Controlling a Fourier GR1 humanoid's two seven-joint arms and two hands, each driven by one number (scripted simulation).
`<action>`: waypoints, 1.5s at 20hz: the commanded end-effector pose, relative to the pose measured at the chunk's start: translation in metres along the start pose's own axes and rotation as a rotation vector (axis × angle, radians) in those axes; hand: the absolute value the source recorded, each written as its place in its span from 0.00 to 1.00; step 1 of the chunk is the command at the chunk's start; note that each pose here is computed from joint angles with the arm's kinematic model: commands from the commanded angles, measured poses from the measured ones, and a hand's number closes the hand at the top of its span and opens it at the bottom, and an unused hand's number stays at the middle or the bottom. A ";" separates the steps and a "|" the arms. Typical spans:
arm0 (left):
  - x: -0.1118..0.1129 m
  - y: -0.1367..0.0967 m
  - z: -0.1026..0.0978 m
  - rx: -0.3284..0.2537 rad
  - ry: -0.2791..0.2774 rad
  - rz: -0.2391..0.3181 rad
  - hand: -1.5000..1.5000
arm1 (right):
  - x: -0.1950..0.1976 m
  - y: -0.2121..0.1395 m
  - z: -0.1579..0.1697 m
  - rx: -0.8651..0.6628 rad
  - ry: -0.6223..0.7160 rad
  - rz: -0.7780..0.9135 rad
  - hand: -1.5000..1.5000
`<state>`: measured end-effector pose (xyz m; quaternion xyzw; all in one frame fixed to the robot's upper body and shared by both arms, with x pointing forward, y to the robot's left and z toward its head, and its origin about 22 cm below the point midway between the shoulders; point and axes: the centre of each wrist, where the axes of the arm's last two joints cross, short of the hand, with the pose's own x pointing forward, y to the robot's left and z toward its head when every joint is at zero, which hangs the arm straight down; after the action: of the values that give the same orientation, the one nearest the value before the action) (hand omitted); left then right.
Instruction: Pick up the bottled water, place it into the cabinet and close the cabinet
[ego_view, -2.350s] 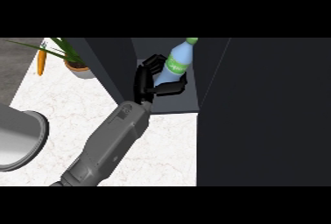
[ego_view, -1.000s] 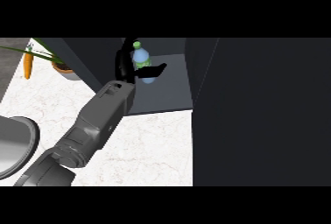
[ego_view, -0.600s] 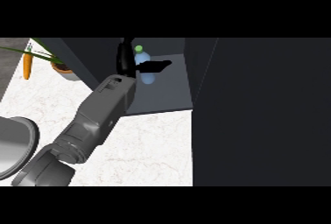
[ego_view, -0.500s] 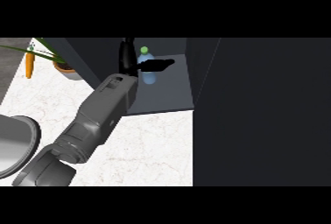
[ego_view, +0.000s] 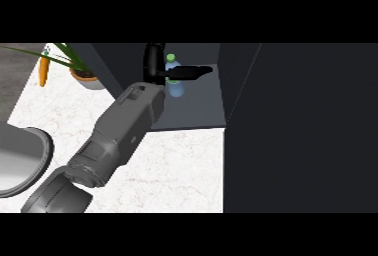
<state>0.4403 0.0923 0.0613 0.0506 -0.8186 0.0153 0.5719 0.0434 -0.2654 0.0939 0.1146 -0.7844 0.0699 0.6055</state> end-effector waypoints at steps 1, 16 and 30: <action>-0.003 -0.007 0.007 -0.035 0.013 0.038 0.00 | 0.024 0.008 -0.005 -0.016 -0.043 -0.019 0.00; -0.015 -0.015 0.073 -0.173 0.048 0.293 0.00 | 0.027 0.022 -0.005 -0.056 -0.024 -0.014 0.00; 0.010 -0.001 0.168 -0.305 -0.019 0.481 0.00 | 0.027 0.018 -0.006 0.042 0.005 0.059 0.00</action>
<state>0.3046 0.0733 0.0110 -0.2082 -0.8060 0.0233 0.5536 0.0397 -0.2491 0.0938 0.1247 -0.7740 0.0483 0.6190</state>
